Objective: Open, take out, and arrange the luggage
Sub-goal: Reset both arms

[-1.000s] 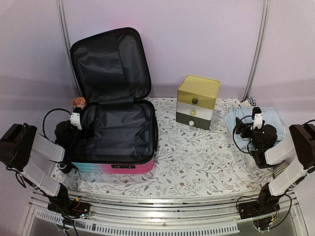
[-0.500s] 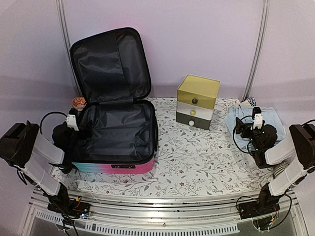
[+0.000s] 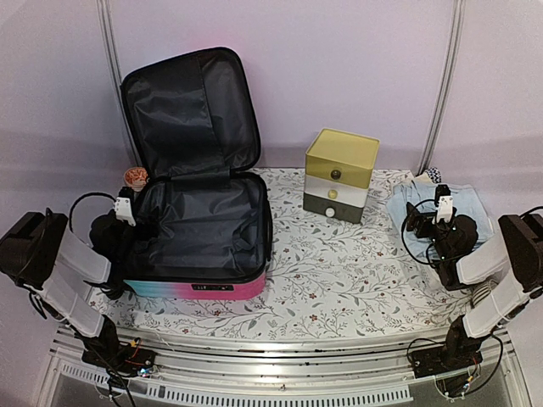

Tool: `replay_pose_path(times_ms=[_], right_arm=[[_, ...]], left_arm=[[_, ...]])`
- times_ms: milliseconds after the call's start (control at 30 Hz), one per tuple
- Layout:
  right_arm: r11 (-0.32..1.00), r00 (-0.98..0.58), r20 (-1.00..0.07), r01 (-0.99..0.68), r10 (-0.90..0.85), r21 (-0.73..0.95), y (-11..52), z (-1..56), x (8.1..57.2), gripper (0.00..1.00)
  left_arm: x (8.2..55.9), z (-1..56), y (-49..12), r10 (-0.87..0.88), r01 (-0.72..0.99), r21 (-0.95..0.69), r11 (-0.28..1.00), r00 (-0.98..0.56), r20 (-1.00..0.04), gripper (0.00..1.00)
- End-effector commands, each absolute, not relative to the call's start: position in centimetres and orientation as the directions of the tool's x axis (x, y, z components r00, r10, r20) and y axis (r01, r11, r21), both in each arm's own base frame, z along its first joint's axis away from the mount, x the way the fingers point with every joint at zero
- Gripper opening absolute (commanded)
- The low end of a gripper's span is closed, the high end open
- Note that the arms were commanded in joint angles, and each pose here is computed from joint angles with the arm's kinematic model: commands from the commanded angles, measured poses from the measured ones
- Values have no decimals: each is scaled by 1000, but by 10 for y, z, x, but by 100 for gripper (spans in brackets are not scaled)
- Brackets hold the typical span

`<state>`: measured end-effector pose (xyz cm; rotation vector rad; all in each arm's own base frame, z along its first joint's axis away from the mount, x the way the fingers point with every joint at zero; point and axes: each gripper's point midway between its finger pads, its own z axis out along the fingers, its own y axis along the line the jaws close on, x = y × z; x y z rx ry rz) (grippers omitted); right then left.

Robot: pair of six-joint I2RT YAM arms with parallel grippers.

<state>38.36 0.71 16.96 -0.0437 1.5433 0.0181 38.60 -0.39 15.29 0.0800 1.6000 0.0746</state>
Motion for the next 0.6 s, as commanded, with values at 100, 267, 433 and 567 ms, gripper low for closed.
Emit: replay_pose_path(times_ms=[100,267,433,567], right_arm=[[1000,-11,-1000,-28,-8,-7,3,156,382,99],[1000,-13,-1000,-28,-9,-9,3,156,381,99],[1000,-13,-1000,-28,-9,-9,3,156,381,99],[1000,-16,-1000,-30,-7,-7,3,155,382,99]], left_arm=[[385,155,0,93,-4,93,996,-15,-996,98],[385,155,0,94,-4,94,996,-17,-995,98],[385,155,0,93,-3,93,996,-16,-996,98],[385,155,0,94,-4,94,996,-16,-995,98]])
